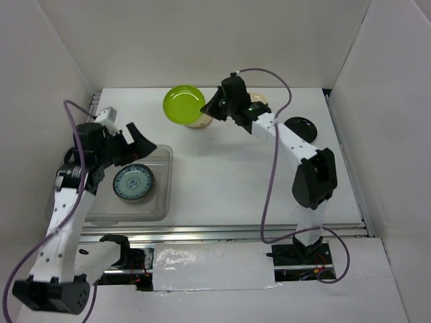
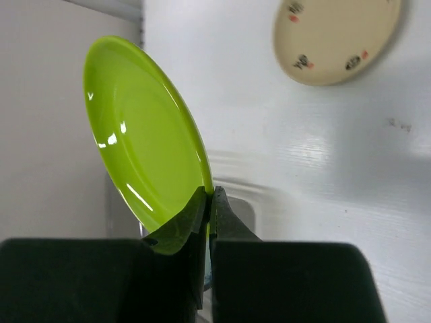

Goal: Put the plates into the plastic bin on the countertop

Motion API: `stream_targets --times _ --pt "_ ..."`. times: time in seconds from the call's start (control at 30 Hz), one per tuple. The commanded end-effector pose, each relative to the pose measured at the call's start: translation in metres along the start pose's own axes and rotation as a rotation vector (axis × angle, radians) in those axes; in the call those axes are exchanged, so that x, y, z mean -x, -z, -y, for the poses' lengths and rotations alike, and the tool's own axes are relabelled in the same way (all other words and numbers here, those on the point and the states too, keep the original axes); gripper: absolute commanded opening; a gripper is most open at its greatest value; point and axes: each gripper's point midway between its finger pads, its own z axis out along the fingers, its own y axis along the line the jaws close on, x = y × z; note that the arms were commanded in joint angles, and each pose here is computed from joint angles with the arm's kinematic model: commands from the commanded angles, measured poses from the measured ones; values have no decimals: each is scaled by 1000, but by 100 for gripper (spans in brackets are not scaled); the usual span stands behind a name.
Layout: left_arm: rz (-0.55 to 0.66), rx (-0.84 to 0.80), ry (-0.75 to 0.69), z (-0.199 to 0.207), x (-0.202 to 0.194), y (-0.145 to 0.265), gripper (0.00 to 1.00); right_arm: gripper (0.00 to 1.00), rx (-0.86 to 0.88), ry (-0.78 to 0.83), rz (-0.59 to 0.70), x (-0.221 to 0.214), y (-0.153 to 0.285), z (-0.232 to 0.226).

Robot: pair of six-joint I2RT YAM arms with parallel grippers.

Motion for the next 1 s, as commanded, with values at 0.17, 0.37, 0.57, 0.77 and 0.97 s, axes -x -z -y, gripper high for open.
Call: stream_targets --times 0.17,0.37,0.57,0.77,0.97 --pt "-39 -308 -26 63 43 -66 99 0 207 214 -111 -19 95 -40" --pt "-133 -270 26 50 27 -104 99 0 308 258 -193 -34 121 -50" --pt "-118 -308 8 61 18 -97 99 0 176 190 -96 -17 109 -16" --pt "-87 -300 -14 64 21 -83 99 0 96 133 -59 -10 97 7" --pt "-75 -293 -9 63 22 -83 99 0 174 153 -117 -25 101 -5"
